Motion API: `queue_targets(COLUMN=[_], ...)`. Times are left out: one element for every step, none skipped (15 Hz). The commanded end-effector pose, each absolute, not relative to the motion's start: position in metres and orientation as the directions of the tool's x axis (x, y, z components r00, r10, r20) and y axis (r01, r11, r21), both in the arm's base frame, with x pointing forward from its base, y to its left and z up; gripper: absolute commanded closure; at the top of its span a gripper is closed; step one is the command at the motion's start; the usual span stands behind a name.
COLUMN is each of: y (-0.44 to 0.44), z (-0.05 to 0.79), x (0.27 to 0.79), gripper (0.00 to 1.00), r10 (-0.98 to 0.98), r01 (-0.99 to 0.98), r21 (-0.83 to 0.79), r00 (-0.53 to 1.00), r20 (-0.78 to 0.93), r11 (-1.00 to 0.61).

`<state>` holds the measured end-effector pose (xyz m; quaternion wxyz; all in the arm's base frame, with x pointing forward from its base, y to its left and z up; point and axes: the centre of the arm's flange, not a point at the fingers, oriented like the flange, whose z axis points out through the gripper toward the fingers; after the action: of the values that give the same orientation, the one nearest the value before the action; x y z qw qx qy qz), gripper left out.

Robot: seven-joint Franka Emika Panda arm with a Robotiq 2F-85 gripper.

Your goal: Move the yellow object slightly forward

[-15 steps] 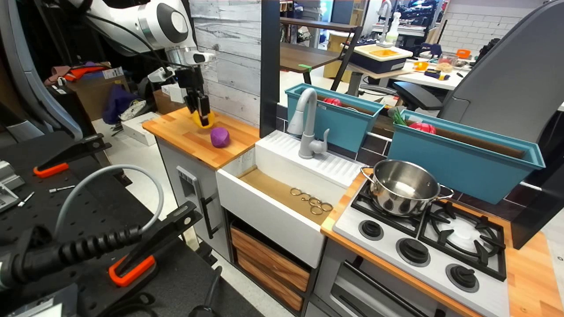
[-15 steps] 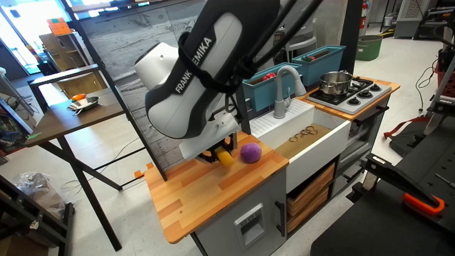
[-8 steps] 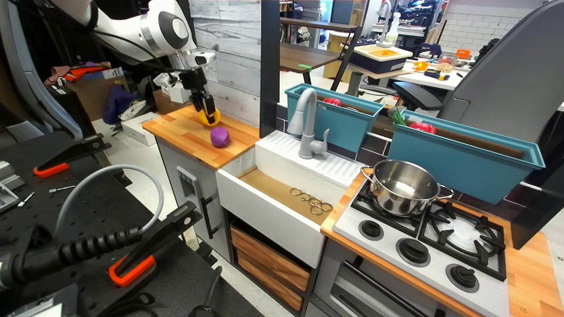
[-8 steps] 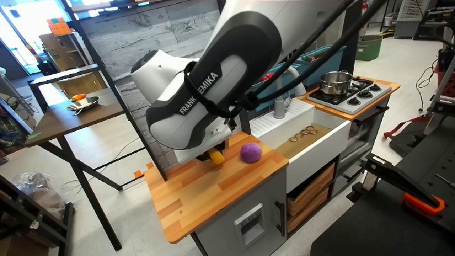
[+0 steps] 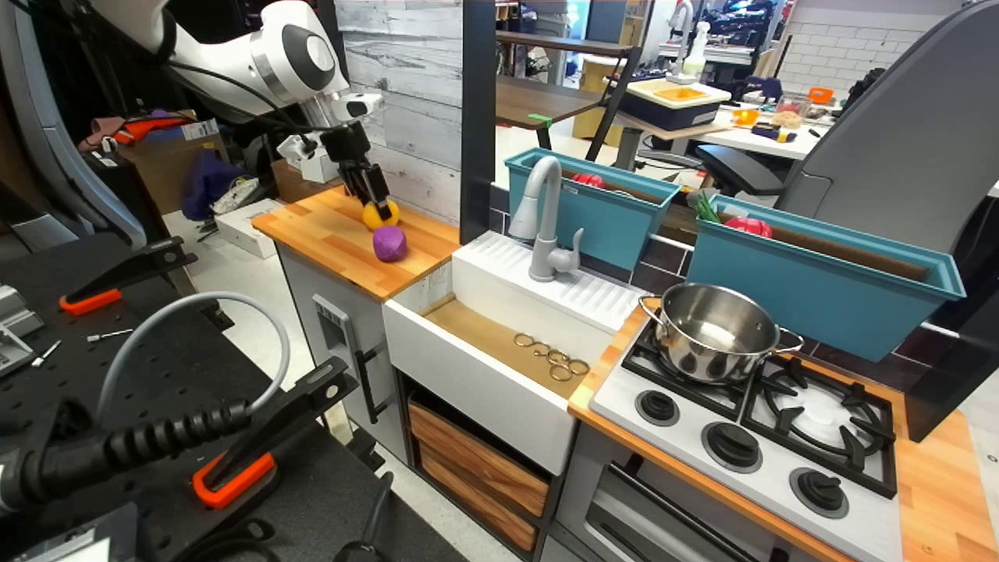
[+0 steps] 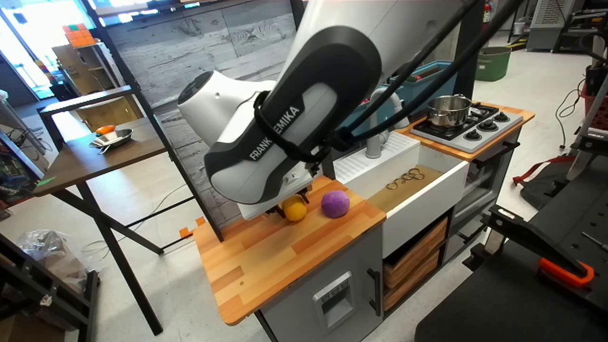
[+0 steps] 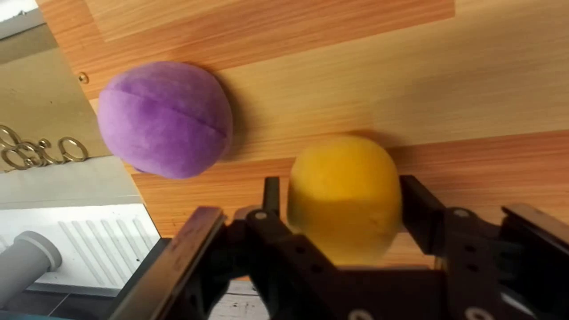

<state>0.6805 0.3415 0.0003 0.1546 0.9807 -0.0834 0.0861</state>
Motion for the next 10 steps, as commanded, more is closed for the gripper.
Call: queue_targets(y=[0.369,0.368,0.367,0.366,0.366,0.367,0.368,0.370,0.373,0.376], z=[-0.040,-0.042,-0.043,-0.043,-0.040,-0.035,-0.027,-0.015,-0.003,0.011], x=[0.729,0.728,0.727,0.726,0.725,0.724,0.724,0.724,0.723,0.723], gripper=[0.01,0.00,0.00,0.00,0.00,0.00,0.00,0.00,0.00,0.00], r10=[-0.130,-0.127,-0.126,-0.121,-0.120,-0.120,-0.117,-0.114,-0.108,-0.099], r01=[-0.196,-0.194,-0.193,-0.189,-0.186,-0.183,-0.180,-0.175,-0.169,-0.158], r21=[0.318,0.325,0.330,0.336,0.333,0.325,0.319,0.306,0.295,0.282], r00=[0.967,0.968,0.969,0.970,0.970,0.971,0.972,0.972,0.972,0.972], r20=[0.218,0.216,0.213,0.213,0.209,0.206,0.205,0.206,0.209,0.214], r11=[-0.928,-0.925,-0.924,-0.923,-0.924,-0.928,-0.931,-0.936,-0.940,-0.946])
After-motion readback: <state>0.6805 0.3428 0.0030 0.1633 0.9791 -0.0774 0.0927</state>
